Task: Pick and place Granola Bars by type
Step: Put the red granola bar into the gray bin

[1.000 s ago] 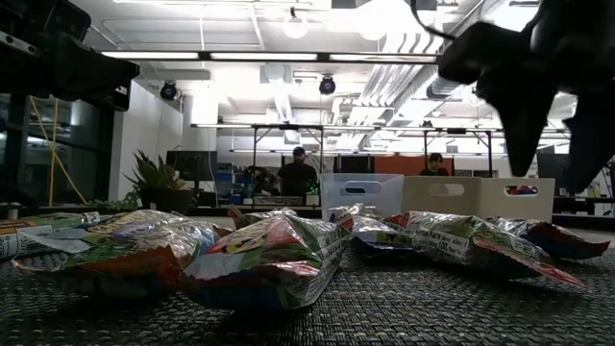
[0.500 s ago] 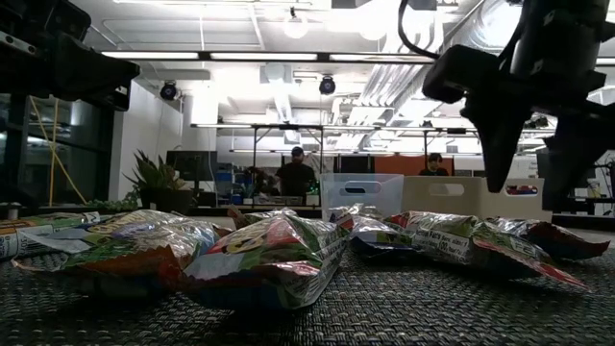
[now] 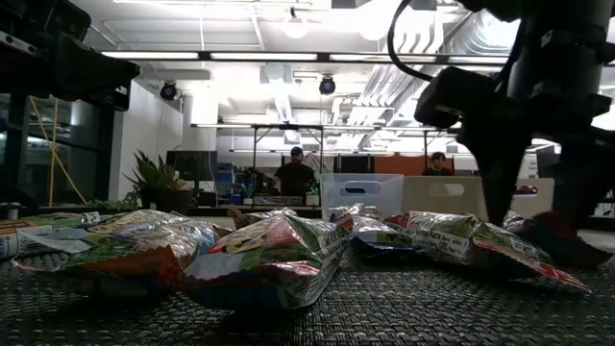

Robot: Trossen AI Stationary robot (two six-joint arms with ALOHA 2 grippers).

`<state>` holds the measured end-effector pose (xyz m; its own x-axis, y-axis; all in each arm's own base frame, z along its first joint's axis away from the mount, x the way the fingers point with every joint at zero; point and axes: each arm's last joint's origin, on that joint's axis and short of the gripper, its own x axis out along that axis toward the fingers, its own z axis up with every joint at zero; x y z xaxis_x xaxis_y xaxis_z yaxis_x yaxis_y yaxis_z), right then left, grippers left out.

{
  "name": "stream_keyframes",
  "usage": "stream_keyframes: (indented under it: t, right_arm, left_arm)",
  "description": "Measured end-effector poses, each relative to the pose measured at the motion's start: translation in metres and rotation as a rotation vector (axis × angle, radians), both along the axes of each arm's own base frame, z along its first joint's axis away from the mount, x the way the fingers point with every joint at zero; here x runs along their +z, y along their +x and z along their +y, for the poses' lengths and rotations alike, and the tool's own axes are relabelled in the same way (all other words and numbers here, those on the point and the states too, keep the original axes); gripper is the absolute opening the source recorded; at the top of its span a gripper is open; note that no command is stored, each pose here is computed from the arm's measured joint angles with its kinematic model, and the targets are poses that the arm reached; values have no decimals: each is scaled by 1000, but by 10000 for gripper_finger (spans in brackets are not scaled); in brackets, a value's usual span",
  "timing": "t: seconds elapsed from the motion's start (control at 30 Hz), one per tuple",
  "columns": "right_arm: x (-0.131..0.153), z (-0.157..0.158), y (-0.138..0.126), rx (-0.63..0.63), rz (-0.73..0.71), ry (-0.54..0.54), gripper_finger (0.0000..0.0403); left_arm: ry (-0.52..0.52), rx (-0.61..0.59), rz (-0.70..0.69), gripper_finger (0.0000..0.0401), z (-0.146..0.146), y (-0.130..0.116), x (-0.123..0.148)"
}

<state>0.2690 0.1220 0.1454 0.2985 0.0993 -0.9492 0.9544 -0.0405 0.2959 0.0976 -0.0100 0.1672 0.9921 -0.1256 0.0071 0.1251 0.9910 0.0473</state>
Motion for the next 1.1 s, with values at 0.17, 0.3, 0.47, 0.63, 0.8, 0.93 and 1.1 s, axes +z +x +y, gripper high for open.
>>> stream_keyframes:
  t: [0.17,0.3,0.47,0.63,0.8,0.93,1.1]
  right_arm:
    - [-1,4,-5,16,34,5,195]
    - [-1,7,-7,29,51,6,193]
    - [-2,7,-9,33,58,3,180]
    - [-2,7,-8,40,56,1,156]
    - [-2,7,-8,46,55,-2,126]
    - [-2,7,-8,50,54,-4,103]
    - [-2,7,-8,60,52,-8,73]
  left_arm:
    - [0,0,0,1,0,0,0]
    - [0,0,0,1,0,0,0]
    - [0,0,0,1,0,0,0]
    - [0,0,0,1,0,0,0]
    - [0,0,0,1,0,0,0]
    - [0,0,0,1,0,0,0]
    - [0,0,-1,1,0,0,0]
